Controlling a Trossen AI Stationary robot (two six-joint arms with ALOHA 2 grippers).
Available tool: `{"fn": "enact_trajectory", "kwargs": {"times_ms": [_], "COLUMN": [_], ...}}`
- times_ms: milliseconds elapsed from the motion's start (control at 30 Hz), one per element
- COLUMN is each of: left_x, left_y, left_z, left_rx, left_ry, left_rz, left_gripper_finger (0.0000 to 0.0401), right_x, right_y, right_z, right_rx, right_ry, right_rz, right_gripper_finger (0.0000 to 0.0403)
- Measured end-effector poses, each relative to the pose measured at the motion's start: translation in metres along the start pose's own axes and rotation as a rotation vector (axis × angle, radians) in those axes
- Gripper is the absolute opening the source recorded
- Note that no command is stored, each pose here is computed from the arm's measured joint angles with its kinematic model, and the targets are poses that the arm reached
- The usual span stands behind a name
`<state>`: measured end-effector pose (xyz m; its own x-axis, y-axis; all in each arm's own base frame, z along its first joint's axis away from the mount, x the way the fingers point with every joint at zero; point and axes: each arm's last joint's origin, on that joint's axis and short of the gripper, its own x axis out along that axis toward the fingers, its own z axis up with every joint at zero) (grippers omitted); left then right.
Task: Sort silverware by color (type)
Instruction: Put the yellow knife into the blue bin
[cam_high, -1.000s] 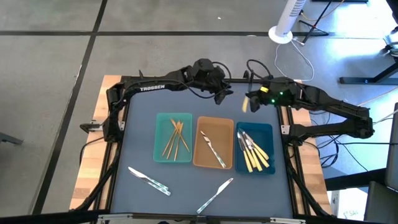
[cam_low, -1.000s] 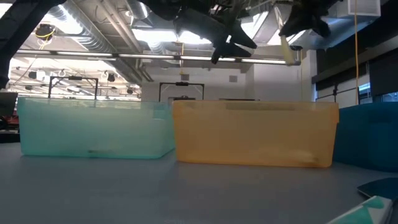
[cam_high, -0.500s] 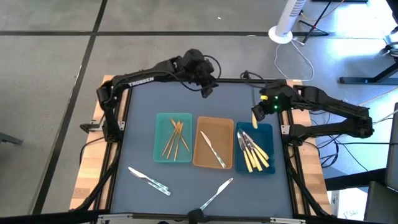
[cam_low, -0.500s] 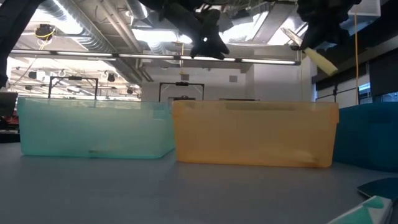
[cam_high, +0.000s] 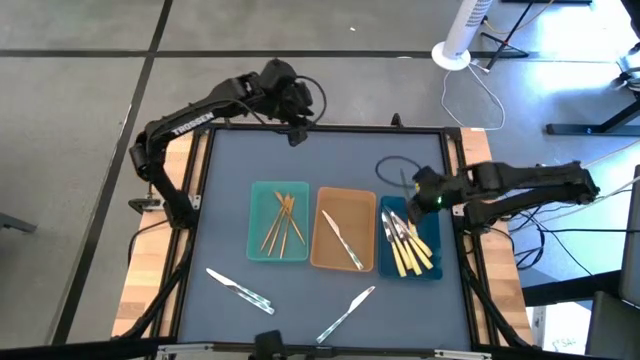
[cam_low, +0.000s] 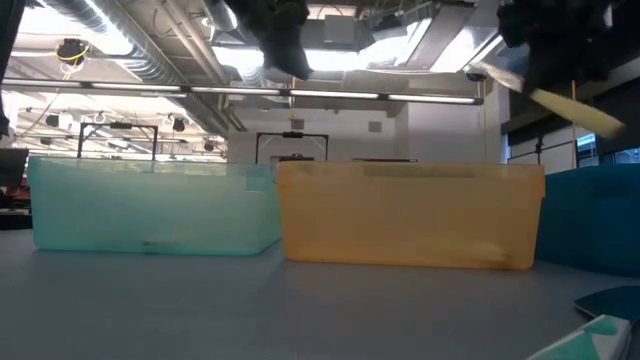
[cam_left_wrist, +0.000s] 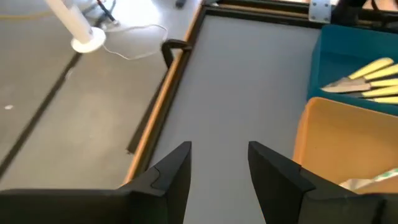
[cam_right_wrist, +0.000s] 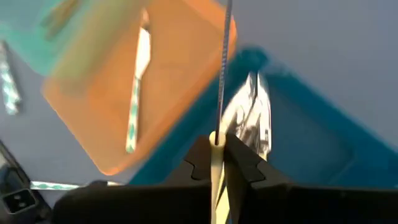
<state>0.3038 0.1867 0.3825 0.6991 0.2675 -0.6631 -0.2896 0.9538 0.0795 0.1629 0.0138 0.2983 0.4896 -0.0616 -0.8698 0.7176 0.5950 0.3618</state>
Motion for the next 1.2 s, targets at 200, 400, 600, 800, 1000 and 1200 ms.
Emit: {"fn": "enact_trajectory", "kwargs": {"times_ms": [200,400,600,800,1000,1200], "left_x": [-0.011,-0.011,-0.009,-0.008,-0.008,-0.008], "left_y": [0.0,-0.005,-0.014,-0.02,-0.02,-0.02], "left_z": [-0.007,-0.008,-0.006,-0.005,-0.005,-0.005], "left_rx": [-0.009,-0.002,0.018,0.03,0.03,0.031], "left_ry": [0.059,0.077,0.075,0.075,0.075,0.076], "left_rz": [-0.008,-0.023,-0.047,-0.058,-0.058,-0.057], "left_gripper_finger": [0.0151,0.0151,0.0151,0.0151,0.0151,0.0151], "right_x": [0.025,0.043,0.06,0.075,0.082,0.085], "right_y": [-0.005,-0.012,-0.015,-0.021,-0.026,-0.031], "right_z": [-0.023,-0.039,-0.05,-0.057,-0.062,-0.067], "right_rx": [0.065,0.071,0.044,0.048,0.047,0.049], "right_ry": [0.082,0.139,0.142,0.174,0.231,0.297], "right_rz": [-0.043,-0.073,-0.042,-0.009,-0.01,-0.012], "right_gripper_finger": [0.0005,0.0005,0.0005,0.0005,0.0005,0.0005]}}
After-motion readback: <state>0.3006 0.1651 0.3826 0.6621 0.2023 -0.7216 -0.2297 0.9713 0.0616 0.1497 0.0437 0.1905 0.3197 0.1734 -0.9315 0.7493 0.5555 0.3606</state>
